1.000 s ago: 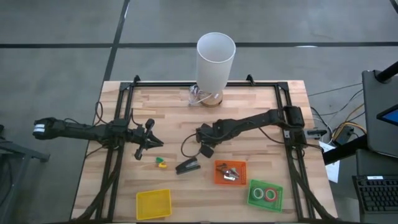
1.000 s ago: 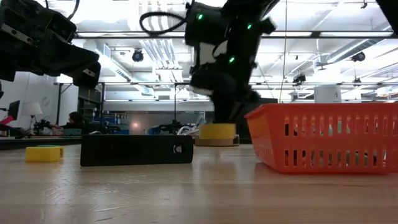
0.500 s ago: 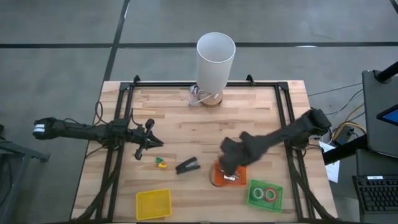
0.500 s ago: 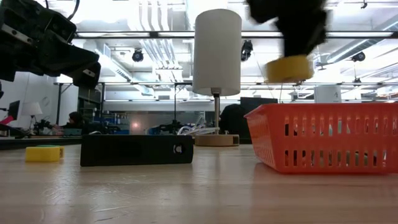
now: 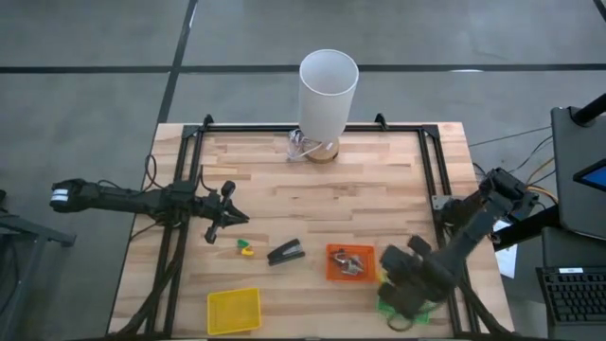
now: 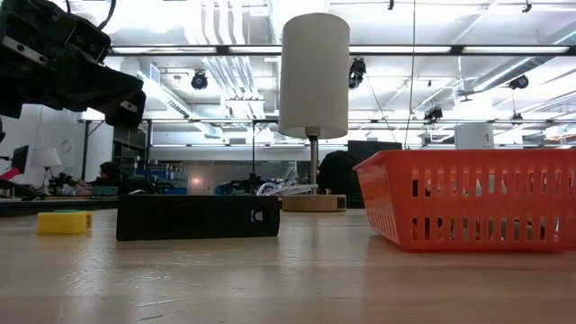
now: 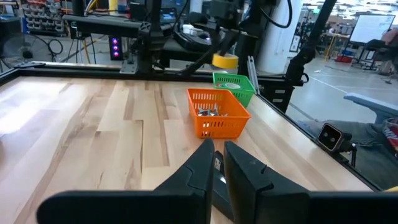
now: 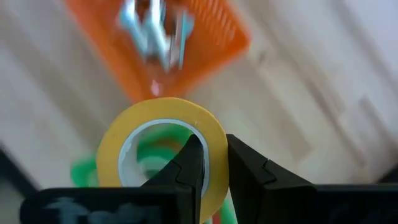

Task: Pick and place Stapler, Stapler remover, tape
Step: Put the yellow tape into the green basket

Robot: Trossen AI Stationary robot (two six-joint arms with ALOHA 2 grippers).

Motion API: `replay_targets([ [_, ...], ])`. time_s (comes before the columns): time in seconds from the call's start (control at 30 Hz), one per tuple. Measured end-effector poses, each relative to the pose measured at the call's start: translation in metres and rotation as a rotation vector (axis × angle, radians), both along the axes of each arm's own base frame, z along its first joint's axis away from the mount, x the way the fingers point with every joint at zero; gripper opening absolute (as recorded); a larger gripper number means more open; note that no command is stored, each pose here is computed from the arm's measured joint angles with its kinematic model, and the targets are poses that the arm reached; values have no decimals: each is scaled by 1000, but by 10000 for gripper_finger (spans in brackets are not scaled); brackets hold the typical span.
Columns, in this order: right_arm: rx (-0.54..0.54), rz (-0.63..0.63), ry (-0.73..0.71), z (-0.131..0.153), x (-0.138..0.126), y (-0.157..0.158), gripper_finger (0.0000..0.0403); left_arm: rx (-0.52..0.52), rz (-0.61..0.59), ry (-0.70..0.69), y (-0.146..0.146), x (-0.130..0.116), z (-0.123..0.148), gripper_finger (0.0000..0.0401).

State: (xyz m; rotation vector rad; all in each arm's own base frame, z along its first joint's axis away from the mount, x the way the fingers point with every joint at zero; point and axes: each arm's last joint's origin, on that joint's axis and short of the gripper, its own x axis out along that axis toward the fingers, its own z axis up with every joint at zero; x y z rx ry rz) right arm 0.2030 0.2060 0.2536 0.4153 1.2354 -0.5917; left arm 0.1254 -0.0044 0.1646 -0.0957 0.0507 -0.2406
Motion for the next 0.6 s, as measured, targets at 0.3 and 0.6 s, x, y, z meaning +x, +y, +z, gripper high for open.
replay_targets([
  [0.3,89,-21,48,-7,-55,40,52,0,0,-1,0,0,0,39],
  [0.6,116,-130,-35,-23,-78,52,52,0,0,-1,0,0,0,39],
])
